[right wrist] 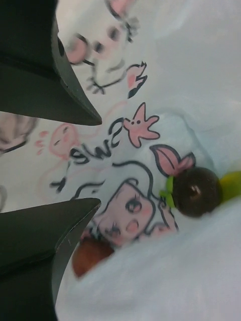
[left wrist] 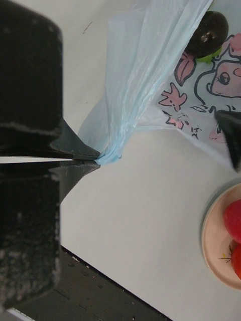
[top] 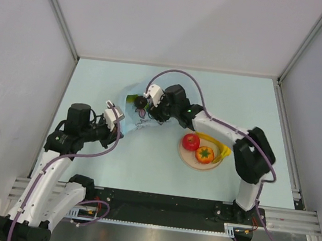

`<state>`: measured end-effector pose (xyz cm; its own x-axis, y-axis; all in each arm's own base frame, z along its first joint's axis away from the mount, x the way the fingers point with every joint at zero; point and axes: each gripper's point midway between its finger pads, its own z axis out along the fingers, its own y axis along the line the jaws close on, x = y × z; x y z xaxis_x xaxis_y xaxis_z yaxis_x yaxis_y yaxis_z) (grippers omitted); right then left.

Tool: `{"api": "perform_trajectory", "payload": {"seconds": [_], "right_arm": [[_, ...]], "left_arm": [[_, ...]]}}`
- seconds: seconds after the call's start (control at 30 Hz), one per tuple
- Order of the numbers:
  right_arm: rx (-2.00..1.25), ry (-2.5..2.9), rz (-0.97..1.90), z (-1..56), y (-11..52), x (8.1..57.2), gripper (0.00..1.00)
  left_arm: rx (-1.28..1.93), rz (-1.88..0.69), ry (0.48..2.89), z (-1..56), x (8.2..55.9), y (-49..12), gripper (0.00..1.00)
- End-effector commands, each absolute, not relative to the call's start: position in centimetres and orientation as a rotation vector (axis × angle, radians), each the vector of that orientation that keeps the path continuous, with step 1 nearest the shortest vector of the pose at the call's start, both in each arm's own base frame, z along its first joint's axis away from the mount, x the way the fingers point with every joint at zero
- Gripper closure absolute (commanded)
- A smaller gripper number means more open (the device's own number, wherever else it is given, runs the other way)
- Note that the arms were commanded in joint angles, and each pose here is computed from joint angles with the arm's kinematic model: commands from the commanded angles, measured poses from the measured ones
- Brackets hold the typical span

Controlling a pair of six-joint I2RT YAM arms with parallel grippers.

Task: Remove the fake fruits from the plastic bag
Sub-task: Take out the fake fruit from the plastic bag.

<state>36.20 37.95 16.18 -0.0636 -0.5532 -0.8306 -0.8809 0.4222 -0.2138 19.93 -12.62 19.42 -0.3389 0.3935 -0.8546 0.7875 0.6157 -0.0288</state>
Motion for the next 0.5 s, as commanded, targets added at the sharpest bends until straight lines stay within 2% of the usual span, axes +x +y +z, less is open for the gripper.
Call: {"api": "perform_trajectory", "payload": {"seconds": [0.0,0.07,0.2,0.27,0.4,0.47], "right_arm": [[-1.198,1.814,0.433,11.9,41.3,36.3,0.37],[-1.281,1.840,0.522,10.1,43.1,32.9,0.39],[-1.300,1.804,0.649,11.7,45.6,28.7,0.40],[-1.248,1.756,0.641,13.8,46.3,29.6,0.39],[-1.120,1.774,0.563,14.9,46.1,35.2,0.34],[-1.061,1.790,0.520,14.8,45.8,37.7,0.24]], "left_arm": [[0.935,-0.580,1.947,19.8,19.2,-12.7,1.00],[0.904,-0.555,1.948,20.6,19.6,-12.3,1.00],[0.867,-0.518,1.947,22.5,19.8,-11.3,1.00],[0.883,-0.500,1.920,23.5,19.7,-11.3,1.00],[0.926,-0.435,1.929,24.0,19.7,-10.5,1.00],[0.942,-0.382,1.921,24.0,20.2,-10.0,1.00]]}}
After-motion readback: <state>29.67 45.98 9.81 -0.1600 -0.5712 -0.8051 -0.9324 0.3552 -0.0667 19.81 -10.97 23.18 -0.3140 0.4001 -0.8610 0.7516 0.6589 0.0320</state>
